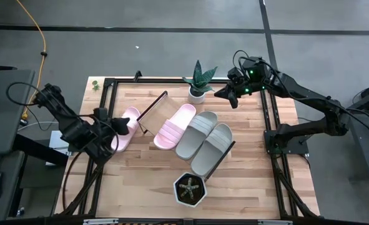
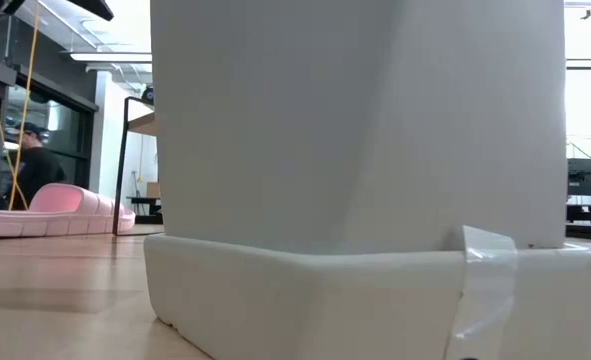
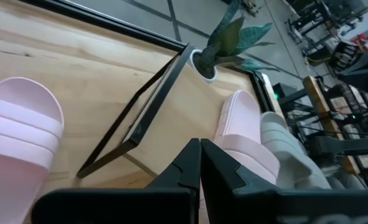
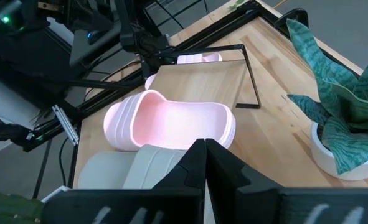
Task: Pick and place slides into the shelf
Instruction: Put the pink slipper on the shelf
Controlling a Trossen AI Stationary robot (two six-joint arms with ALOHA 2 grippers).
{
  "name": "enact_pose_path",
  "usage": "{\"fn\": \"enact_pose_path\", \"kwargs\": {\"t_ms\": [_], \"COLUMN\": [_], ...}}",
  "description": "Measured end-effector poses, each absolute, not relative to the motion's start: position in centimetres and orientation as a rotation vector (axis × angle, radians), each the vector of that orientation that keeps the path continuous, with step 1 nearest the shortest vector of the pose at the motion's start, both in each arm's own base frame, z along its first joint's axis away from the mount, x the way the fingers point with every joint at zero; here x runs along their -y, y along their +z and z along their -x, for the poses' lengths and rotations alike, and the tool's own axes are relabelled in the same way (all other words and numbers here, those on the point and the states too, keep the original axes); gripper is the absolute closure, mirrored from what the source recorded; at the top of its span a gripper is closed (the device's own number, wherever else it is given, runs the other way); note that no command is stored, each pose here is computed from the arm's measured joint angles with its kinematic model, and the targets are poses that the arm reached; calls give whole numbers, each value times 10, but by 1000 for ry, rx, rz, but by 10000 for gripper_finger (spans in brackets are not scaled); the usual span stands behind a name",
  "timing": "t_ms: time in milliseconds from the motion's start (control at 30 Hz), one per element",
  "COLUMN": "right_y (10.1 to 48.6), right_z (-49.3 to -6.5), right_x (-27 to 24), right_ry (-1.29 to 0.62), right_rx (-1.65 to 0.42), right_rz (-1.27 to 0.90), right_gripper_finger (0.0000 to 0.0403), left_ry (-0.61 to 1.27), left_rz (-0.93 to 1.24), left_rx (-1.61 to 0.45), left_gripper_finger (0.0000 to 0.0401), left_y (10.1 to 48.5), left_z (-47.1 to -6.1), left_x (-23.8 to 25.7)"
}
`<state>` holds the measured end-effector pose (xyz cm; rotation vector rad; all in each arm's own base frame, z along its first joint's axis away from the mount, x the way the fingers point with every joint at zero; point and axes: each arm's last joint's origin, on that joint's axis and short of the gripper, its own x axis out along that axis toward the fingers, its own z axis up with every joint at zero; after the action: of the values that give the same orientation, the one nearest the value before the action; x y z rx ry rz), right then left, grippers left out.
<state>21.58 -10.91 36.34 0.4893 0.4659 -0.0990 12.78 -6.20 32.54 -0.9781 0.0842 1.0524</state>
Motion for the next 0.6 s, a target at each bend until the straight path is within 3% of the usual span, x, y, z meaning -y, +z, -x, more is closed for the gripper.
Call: {"fn": "enact_pose_path", "kwargs": {"t_ms": [333,600], "right_y": [360,358], "right_z": [-214,-213], "right_x": [108,108], "right_ry": [-100,-96], "right_rx": [-501,-523], "right_rz": [-498,-484], "right_gripper_finger": [403,403], "left_ry": [1091,1076], "left_rz": [963,879], "left_rx": [-121,-387], "left_gripper_finger": [401,401], "left_y": [317,311], "left_z": [-138,-135], "left_x": [70,79]}}
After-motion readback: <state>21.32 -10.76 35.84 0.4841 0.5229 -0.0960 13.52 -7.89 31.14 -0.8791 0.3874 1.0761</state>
